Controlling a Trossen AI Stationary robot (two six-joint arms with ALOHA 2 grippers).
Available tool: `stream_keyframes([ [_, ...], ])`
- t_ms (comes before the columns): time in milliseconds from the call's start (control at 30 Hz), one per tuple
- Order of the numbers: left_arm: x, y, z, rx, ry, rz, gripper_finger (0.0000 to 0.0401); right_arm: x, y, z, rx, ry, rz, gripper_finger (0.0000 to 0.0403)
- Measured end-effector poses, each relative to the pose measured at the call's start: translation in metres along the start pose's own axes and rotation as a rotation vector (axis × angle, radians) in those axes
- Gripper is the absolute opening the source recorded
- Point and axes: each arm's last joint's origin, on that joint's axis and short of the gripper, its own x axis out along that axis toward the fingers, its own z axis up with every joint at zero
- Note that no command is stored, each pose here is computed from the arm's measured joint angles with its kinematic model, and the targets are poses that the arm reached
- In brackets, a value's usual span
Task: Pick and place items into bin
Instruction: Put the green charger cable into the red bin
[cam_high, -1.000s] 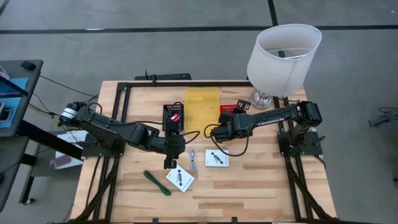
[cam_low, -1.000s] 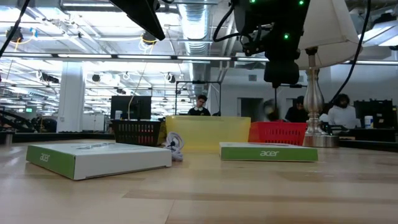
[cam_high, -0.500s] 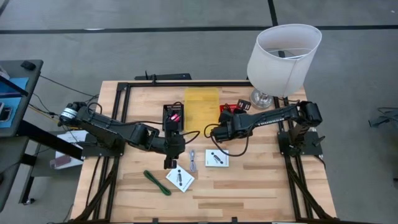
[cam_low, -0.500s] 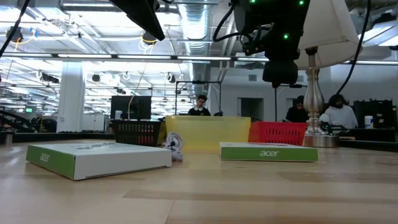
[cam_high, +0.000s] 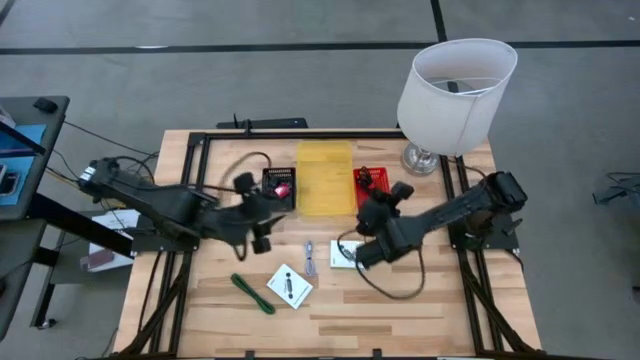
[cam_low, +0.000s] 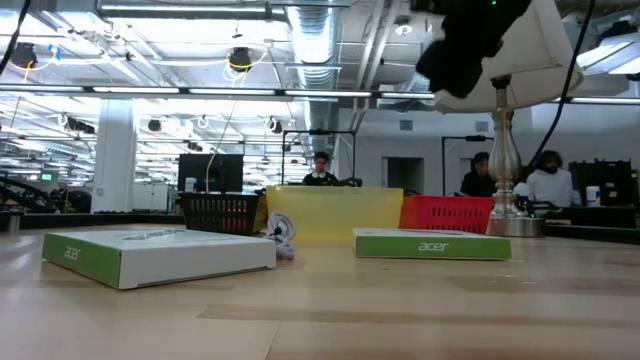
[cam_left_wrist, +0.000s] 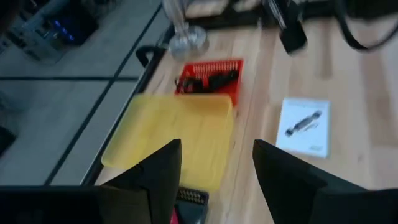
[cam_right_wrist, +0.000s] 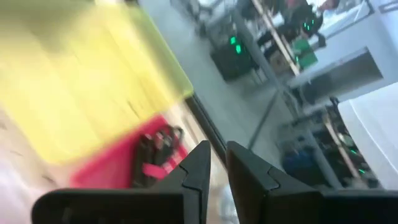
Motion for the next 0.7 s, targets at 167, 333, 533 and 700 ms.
stream_keyframes([
  [167, -0.031, 0.021, -0.004, -0.034, -0.075, -0.094, 0.0192, -0.032, 0.008, -0.009, 0.115, -0.125, 0.047, 0.0048],
  [333, -0.048, 0.037, -0.034, -0.014, -0.041, -0.282, 0.0192, -0.058, 0.016, -0.023, 0.198, -0.192, 0.119, 0.0048],
  [533, -0.05, 0.04, -0.08, 0.051, 0.044, -0.523, 0.0192, -0.073, 0.028, -0.042, 0.257, -0.226, 0.194, 0.0048],
  [700, -0.043, 0.036, -0.103, 0.06, 0.106, -0.597, 0.0192, -0.078, 0.034, -0.047, 0.297, -0.238, 0.232, 0.0048],
])
